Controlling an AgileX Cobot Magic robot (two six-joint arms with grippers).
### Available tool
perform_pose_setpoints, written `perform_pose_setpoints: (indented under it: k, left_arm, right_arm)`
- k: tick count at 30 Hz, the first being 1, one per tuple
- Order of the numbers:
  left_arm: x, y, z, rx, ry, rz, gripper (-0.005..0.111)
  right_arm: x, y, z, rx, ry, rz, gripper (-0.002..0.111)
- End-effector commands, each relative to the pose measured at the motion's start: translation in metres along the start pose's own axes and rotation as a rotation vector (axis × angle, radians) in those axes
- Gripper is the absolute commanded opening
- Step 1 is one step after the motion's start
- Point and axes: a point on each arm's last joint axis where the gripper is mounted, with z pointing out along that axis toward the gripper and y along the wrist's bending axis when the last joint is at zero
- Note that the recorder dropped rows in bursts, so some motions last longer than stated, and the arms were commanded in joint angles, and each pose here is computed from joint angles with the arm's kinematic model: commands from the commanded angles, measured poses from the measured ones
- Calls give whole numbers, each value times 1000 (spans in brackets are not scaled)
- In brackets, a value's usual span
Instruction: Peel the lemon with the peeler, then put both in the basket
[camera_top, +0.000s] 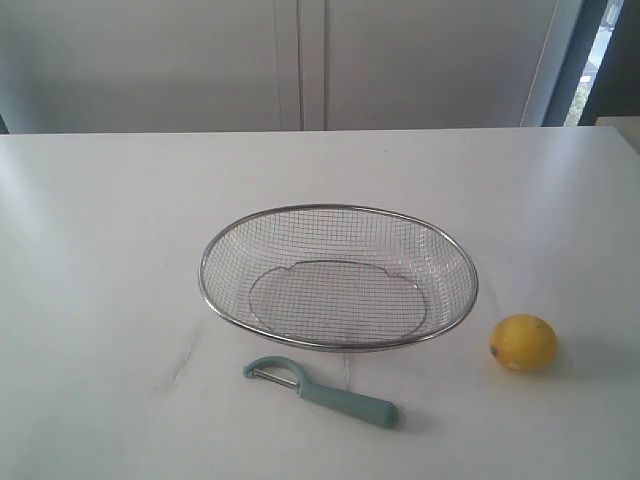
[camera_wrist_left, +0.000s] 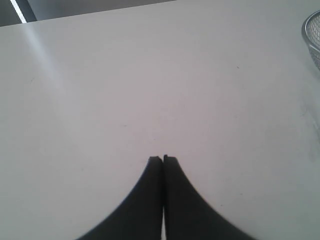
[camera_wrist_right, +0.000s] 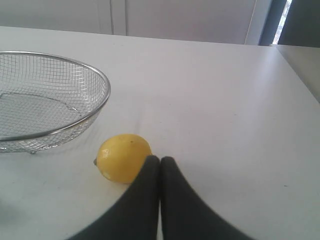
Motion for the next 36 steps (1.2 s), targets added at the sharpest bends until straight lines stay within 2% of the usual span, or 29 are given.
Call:
perform_pose_setpoints:
  k: [1,4,11,19,36]
  left_arm:
    - [1,-1,0,7,-3,-4,0]
    - [1,-1,0,7,-3,-4,0]
    - [1,-1,0,7,-3,-4,0]
    - [1,-1,0,7,-3,-4,0]
    - [1,-1,0,7,-3,-4,0]
  right_arm:
    - [0,0,0,1,-12,-10,0]
    - [0,-1,0,10,-14,-60,0]
    - [-5,-1,0,8,-60,-60,0]
    - [-39,2,-10,-16,-458,-47,0]
    - [-68,4,-32,-36,-860,-26,0]
